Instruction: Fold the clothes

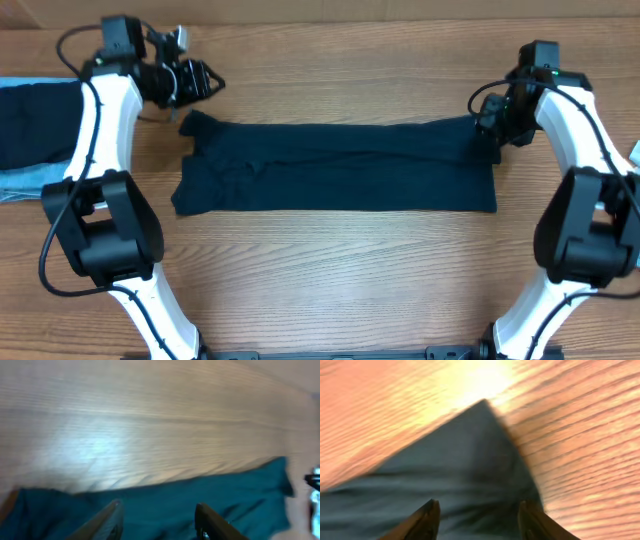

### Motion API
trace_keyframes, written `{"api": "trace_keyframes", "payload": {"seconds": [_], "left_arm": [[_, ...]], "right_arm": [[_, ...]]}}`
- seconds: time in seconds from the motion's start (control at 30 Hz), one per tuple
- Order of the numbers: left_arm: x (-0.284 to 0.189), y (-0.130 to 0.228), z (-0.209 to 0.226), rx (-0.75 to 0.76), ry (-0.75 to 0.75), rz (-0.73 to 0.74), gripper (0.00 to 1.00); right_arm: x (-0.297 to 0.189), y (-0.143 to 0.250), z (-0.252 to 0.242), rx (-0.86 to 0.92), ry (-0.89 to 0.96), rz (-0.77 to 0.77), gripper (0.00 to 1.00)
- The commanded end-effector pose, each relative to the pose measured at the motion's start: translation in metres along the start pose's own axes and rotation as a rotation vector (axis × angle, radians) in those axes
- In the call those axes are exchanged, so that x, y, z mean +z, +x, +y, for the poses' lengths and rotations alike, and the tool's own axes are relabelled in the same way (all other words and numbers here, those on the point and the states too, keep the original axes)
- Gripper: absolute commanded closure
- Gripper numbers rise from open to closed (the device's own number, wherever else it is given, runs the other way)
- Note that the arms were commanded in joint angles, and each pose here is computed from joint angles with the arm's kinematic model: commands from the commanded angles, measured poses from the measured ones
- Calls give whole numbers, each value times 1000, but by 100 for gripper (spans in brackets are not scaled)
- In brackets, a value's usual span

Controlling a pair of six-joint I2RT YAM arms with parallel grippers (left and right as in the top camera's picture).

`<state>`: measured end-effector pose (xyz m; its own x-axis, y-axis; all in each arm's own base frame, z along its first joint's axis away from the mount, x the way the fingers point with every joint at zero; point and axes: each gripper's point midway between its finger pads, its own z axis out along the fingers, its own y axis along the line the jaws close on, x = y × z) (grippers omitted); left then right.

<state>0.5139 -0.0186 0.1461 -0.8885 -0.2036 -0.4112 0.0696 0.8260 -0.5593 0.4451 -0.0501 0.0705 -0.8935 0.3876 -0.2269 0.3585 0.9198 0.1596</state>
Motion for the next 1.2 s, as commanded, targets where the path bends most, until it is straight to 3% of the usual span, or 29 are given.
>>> {"api": "trace_keyframes", "payload": {"seconds": [0.0, 0.27, 0.47, 0.7, 0.9, 1.17], "left_arm": [[-37, -21, -36, 148, 50, -18, 59], [-150, -19, -55, 198, -296, -32, 65], [-225, -21, -98, 247, -357, -218, 61], [-297, 4, -113, 240, -524, -345, 55], [-317, 45, -99, 120, -637, -278, 55], [-296, 53, -82, 49, -636, -189, 40]], "right_arm": [[-44, -9, 29, -25, -139, -62, 42], [-45, 2, 36, -18, -192, -9, 42], [-57, 5, 43, -22, -237, -10, 46], [-119, 16, 47, -57, -255, -87, 46], [-186, 29, 51, -97, -282, -213, 45], [-261, 44, 55, -157, -321, -409, 32]]}}
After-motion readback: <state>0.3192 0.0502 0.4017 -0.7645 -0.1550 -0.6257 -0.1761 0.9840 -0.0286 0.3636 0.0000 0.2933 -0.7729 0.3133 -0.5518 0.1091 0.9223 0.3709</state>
